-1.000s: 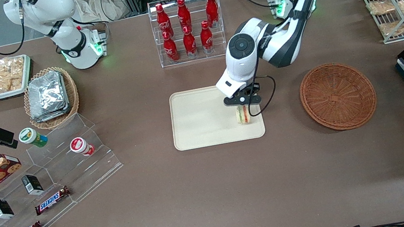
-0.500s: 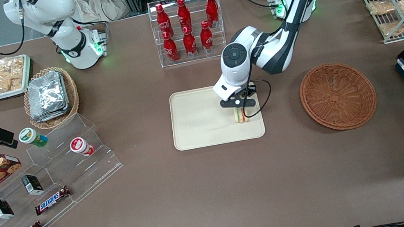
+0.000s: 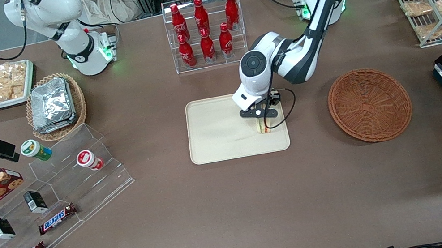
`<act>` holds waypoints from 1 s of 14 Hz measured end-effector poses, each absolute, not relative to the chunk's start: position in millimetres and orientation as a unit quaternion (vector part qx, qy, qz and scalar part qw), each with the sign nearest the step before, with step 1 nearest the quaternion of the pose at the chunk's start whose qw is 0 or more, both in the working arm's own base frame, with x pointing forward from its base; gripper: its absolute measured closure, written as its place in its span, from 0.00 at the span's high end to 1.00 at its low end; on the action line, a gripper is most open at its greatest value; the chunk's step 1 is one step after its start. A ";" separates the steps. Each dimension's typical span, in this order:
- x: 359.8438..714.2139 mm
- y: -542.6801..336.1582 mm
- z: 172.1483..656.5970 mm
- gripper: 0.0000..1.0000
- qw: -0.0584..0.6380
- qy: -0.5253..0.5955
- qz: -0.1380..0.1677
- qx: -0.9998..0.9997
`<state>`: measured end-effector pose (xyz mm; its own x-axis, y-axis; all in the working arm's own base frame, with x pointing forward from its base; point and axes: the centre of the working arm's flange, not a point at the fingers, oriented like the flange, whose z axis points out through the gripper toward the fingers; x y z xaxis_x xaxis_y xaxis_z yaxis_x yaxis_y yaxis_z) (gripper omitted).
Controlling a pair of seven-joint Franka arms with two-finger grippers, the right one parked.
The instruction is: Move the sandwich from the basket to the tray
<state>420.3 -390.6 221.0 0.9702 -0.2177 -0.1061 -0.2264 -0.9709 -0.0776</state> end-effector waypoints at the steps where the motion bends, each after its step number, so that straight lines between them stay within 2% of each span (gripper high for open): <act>1: 421.8 -390.7 222.2 0.73 0.044 0.105 0.047 -0.992; 3: 430.6 -392.1 231.3 0.93 0.042 0.079 0.038 -0.995; 4: 438.8 -392.5 241.8 1.00 0.043 0.065 0.036 -0.996; 10: 533.0 -350.4 360.0 1.00 0.038 -0.031 0.027 -0.998; 14: 566.4 -291.2 404.4 1.00 0.027 -0.086 0.008 -0.996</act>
<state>566.4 -291.2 404.4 0.9850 0.1721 -0.0108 0.1713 -0.9837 -0.0551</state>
